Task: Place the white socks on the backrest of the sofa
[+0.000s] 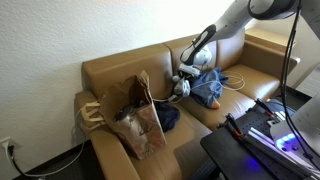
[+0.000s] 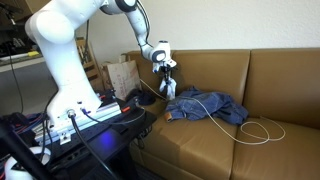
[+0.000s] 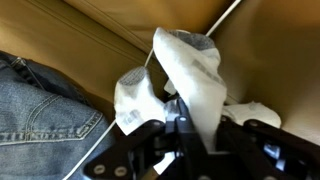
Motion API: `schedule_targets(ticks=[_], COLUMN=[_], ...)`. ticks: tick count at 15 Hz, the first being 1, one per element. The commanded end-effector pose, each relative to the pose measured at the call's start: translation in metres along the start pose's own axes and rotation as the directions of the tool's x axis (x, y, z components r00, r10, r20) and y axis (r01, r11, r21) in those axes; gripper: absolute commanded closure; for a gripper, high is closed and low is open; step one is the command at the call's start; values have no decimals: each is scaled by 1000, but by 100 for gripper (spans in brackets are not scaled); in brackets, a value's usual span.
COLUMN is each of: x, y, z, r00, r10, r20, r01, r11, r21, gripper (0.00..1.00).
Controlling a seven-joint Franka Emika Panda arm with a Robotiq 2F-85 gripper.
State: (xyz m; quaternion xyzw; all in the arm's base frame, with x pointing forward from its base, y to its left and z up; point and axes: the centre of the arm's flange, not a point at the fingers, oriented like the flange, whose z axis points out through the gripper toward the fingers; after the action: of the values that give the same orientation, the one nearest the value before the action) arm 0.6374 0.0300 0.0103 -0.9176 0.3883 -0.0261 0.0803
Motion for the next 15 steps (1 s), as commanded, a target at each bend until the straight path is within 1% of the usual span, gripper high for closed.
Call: schedule_targets(ticks=[1, 2, 3, 4, 5, 6, 7, 9, 10, 12, 13, 14, 15], x=[-1, -3, -3, -7, -12, -20, -32, -50, -59, -80, -91, -104, -84], y=[0, 1, 2, -3, -10, -20, -30, -46, -56, -72, -82, -91, -105], z=[-6, -8, -7, -14, -31, -57, -83, -112, -132, -174, -196, -219, -177], r00=[1000, 1000, 1000, 1000, 999, 997, 995, 984, 976, 963, 958, 951, 955], r10=[-2, -2, -2, -13, -19, -5, 3, -2, 3, 36, 69, 79, 59], r20=[-1, 0, 0, -15, -40, -72, -104, -179, -216, -266, -279, -297, -289], r01=[2, 2, 2, 14, 23, 16, 19, 56, 73, 90, 84, 103, 93], r11=[1000, 1000, 1000, 999, 995, 986, 978, 953, 936, 891, 863, 829, 870], r21=[1, -1, -2, 34, 98, 164, 210, 298, 344, 445, 498, 550, 485], gripper=[84, 84, 96, 96, 96, 96, 96, 96, 96, 96, 96, 96, 84])
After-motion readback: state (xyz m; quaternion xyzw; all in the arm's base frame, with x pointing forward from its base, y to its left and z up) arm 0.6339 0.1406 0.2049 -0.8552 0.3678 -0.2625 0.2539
